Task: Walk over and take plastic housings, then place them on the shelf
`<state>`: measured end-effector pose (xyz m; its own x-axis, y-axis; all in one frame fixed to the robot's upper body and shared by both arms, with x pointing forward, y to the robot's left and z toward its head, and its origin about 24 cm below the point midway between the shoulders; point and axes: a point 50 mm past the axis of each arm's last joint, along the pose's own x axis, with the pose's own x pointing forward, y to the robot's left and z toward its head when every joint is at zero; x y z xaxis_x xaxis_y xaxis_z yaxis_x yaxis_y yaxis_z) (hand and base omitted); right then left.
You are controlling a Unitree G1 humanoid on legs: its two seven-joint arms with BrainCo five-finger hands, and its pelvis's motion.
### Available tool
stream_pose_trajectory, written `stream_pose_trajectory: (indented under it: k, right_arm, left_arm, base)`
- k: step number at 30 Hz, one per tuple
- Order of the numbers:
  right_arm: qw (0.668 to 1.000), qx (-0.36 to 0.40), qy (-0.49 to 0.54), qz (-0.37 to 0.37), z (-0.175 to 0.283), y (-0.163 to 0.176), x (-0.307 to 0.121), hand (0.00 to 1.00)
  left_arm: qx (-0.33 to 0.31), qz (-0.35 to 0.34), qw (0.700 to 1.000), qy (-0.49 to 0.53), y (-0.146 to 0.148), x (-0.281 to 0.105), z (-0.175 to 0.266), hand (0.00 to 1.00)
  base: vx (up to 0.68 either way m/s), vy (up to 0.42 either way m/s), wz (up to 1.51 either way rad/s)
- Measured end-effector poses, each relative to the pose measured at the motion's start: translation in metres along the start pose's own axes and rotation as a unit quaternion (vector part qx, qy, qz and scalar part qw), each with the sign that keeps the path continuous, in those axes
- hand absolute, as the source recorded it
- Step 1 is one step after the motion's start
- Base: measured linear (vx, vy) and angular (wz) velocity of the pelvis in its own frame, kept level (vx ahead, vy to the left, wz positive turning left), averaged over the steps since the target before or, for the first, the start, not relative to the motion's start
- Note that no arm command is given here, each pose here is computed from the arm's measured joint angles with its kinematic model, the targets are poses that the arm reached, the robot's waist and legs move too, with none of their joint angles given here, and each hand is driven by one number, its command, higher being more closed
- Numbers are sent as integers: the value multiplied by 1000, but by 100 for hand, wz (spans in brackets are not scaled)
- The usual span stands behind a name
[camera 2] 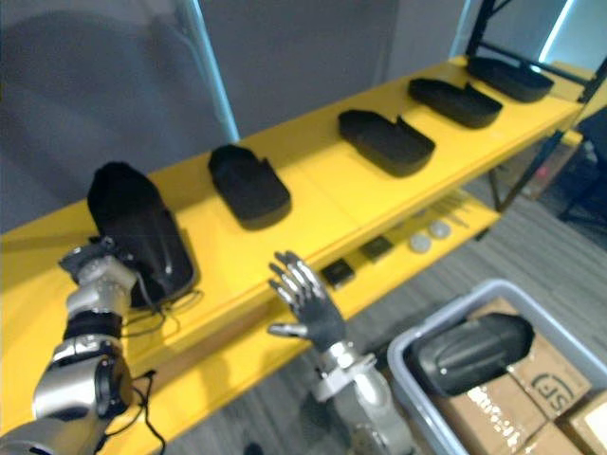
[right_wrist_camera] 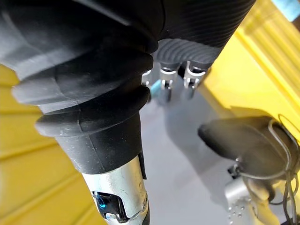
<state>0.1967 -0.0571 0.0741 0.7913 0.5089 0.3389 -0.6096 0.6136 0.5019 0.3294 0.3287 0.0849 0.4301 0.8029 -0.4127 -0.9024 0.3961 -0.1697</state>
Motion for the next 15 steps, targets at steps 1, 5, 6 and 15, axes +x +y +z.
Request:
stream_pose_trajectory:
  k: [1, 5, 6, 15]
  right_arm:
    - [1000, 1, -1, 2, 1, 1, 0, 0]
    - [1000, 1, 1, 2, 0, 3, 0, 0]
    - [1000, 1, 1, 2, 1, 3, 0, 0]
    - [1000, -7, 3, 4, 2, 1, 0, 0]
  left_arm:
    - [-8, 3, 1000, 8, 2, 2, 0, 100]
    - [-25, 10, 999, 22, 7, 5, 0, 0]
    - [-31, 10, 999, 16, 7, 6, 1, 0]
    - [-79, 8, 997, 11, 1, 6, 14, 0]
  base:
    - [-37, 5, -10]
    - [-7, 1, -1]
    - [0, 0, 0]
    - [-13, 2, 0]
